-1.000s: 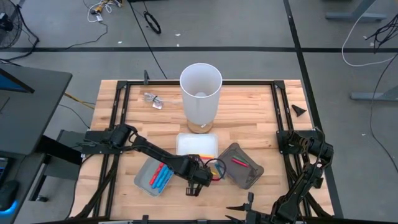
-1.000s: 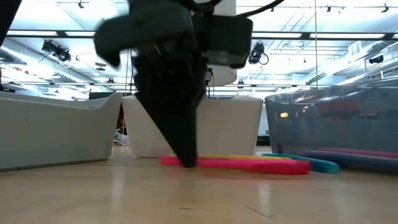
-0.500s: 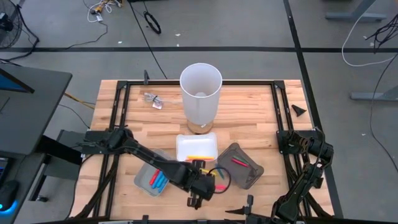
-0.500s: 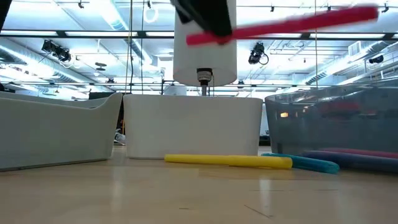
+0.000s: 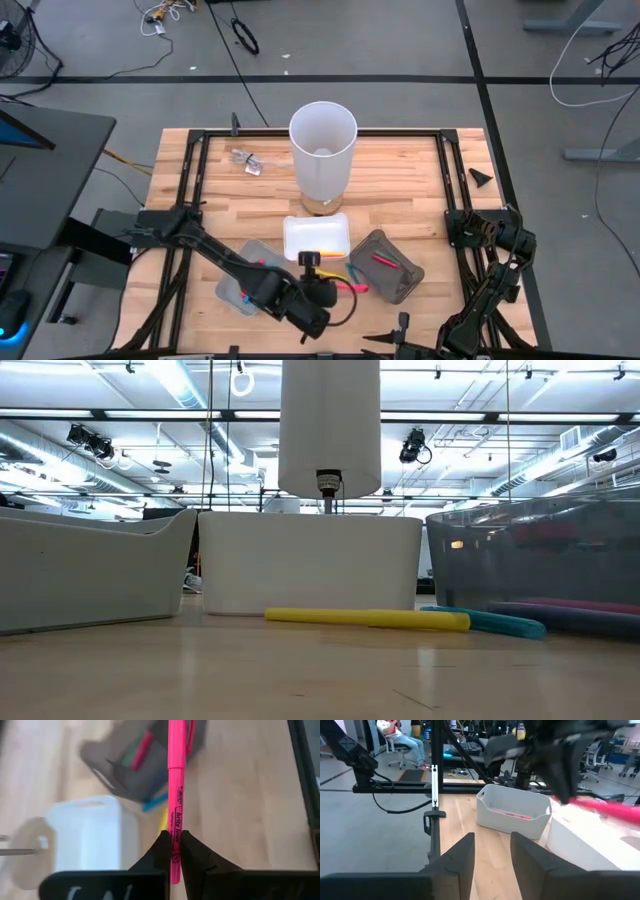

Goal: Pick & Place Markers
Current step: Put the pink marker pen in the white bin

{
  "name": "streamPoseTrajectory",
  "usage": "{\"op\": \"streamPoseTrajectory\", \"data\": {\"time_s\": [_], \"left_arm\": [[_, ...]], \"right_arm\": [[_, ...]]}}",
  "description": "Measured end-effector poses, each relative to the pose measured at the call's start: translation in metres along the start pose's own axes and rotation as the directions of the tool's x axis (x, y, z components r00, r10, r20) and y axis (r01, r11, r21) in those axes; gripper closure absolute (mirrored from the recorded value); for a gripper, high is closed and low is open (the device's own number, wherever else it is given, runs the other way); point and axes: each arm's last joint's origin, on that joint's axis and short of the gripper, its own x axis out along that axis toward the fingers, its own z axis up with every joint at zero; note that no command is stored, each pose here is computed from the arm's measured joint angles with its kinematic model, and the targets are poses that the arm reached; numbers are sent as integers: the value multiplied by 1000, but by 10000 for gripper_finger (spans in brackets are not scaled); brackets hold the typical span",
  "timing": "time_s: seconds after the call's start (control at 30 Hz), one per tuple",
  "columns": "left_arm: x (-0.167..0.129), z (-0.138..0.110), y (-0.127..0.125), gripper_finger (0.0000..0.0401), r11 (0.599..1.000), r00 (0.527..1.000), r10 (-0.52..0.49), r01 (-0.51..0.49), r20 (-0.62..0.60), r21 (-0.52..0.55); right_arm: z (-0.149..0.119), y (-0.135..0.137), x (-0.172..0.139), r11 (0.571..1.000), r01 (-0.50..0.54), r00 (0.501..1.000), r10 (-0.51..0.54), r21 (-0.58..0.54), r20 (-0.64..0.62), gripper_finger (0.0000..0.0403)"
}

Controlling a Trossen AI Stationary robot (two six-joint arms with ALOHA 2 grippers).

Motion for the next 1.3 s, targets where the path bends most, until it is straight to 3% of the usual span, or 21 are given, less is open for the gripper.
{"op": "streamPoseTrajectory", "data": {"time_s": [0.1,0.23,0.47,0.7,0.9,1.1,1.3], "left_arm": [[-13,-3,5,381,999,999,36,-36,39,-10],[-23,-14,5,381,1000,995,13,-10,103,-21],[-30,-49,12,381,995,958,-37,63,283,-84],[-30,-97,22,381,978,869,-56,146,492,-148],[-25,-145,24,381,959,783,25,156,621,-235],[-21,-180,28,381,931,669,79,216,739,-296],[-19,-192,35,381,924,631,114,216,767,-315]], "right_arm": [[1,-2,5,1000,11,1000,-11,-14,0,277],[3,-5,15,999,37,999,-37,-30,2,277],[7,-18,44,991,116,993,-117,72,4,274],[16,-42,91,983,116,993,-112,142,-37,215],[33,-70,120,971,187,982,-184,147,-35,168],[41,-92,151,980,95,995,-87,174,-54,166],[44,-114,175,982,92,995,-83,165,-60,174]]}}
